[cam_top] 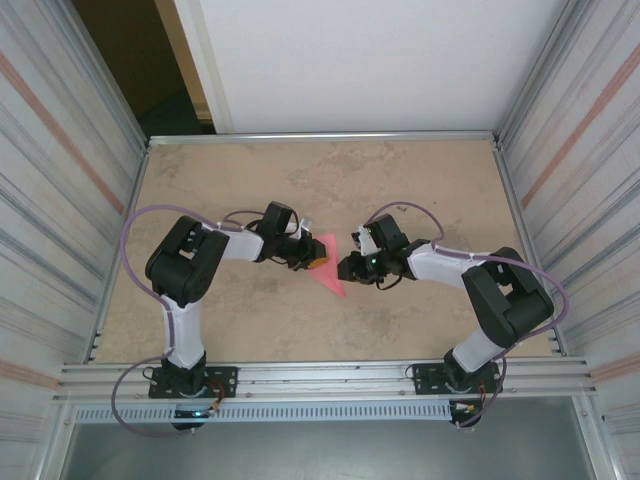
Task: Fold a paper plane with a square sheet of paper (pick it up from the middle)
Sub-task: Fourth fold the wing at the center of the table.
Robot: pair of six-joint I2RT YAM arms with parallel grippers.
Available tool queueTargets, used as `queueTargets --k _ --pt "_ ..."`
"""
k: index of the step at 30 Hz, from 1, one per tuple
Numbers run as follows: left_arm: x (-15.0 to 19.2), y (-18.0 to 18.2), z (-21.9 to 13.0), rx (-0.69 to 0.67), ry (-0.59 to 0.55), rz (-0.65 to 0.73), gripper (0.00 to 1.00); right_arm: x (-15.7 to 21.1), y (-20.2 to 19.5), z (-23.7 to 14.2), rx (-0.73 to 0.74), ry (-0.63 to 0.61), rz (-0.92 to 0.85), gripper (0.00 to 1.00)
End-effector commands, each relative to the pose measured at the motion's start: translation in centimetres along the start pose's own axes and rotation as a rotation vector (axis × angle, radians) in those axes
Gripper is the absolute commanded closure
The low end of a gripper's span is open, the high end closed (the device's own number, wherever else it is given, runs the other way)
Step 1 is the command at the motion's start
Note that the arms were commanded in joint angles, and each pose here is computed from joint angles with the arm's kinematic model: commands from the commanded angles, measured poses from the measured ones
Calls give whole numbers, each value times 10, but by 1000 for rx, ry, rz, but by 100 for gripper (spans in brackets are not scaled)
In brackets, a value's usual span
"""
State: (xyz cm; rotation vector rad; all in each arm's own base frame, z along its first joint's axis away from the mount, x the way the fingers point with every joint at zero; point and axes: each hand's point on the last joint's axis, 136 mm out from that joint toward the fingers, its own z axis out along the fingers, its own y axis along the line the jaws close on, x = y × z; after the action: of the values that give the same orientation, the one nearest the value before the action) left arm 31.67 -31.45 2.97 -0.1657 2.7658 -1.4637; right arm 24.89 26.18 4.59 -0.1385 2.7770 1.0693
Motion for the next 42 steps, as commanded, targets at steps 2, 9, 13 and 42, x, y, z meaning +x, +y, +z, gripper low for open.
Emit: queueTargets --k 2,9,13,42 --pt "-2 -1 3 -7 5 22 82 15 -10 3 35 51 32 71" --pt "-2 -1 3 -8 6 21 82 18 -2 13 2 87 12 80" --pt "-2 -1 3 -10 6 21 82 18 -3 16 1 95 14 81" --pt "-2 -4 1 -16 11 37 81 29 -21 22 -69 124 84 100"
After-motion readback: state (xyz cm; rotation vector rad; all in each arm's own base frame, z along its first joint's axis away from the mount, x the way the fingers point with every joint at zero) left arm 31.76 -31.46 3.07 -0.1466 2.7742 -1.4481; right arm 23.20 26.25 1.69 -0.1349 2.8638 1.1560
